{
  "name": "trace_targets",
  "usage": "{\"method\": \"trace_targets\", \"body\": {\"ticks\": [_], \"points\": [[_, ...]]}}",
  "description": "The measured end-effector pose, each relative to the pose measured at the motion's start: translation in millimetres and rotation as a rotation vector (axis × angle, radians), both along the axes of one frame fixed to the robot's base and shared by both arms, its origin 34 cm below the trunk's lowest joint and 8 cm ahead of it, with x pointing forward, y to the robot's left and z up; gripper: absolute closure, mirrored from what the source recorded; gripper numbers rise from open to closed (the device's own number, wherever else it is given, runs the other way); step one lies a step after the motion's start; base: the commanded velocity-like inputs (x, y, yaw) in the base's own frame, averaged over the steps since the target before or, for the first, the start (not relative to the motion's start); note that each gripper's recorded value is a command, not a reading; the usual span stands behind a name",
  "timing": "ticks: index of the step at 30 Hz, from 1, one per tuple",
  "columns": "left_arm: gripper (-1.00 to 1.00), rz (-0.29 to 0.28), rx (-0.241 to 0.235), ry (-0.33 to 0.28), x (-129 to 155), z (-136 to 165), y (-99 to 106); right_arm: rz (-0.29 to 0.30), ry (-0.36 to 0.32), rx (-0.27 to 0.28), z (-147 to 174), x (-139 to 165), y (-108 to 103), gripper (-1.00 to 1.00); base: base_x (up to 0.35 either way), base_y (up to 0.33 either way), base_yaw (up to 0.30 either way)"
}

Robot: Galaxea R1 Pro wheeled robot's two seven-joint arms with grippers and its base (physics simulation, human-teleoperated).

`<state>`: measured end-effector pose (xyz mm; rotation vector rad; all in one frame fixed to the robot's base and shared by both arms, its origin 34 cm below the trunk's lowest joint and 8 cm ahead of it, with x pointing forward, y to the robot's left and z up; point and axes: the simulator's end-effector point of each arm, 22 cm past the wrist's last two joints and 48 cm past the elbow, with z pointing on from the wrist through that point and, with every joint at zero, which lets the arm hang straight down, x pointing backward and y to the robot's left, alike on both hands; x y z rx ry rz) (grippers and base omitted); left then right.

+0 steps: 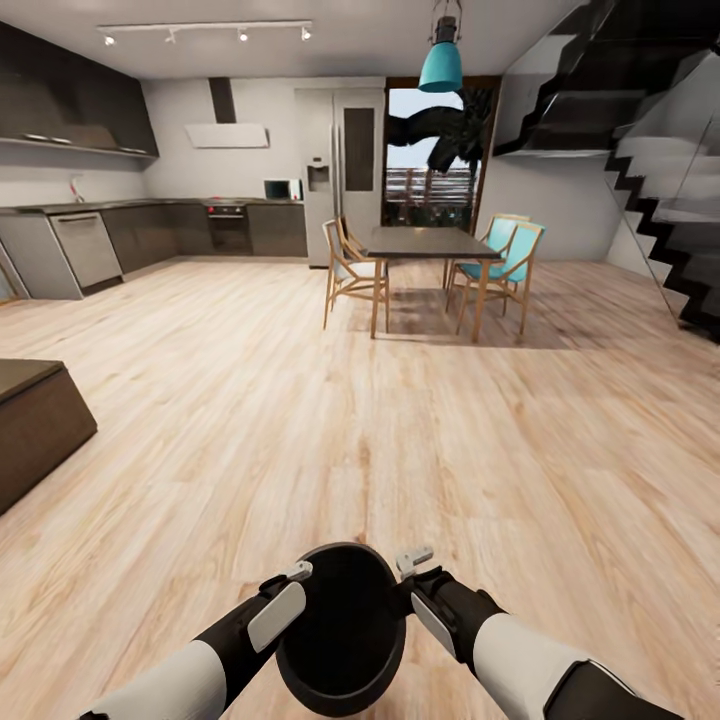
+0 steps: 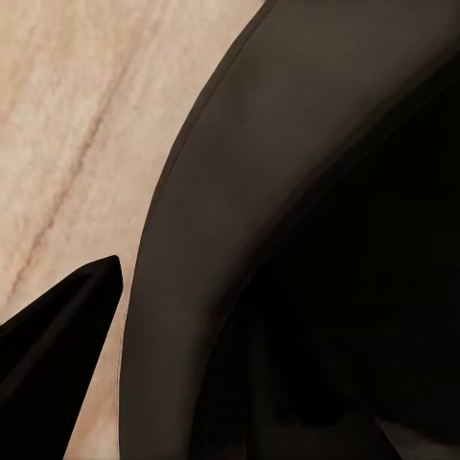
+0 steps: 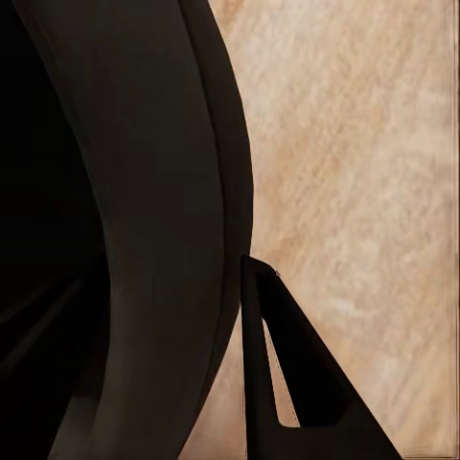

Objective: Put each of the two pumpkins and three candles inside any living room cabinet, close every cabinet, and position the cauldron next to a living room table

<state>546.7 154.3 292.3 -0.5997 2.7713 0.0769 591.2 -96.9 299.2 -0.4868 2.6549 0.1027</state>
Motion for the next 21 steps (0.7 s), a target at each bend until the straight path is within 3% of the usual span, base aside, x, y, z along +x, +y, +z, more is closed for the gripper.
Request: {"method": "trace_targets", "body": {"ticks": [21], "points": [[1.00, 0.004, -0.002, -0.016, 5.1, 10.6, 0.1, -0.003, -0.017, -0.001, 11.8, 4.5, 0.0, 1.00, 0.000, 0.000, -0.206]]}}
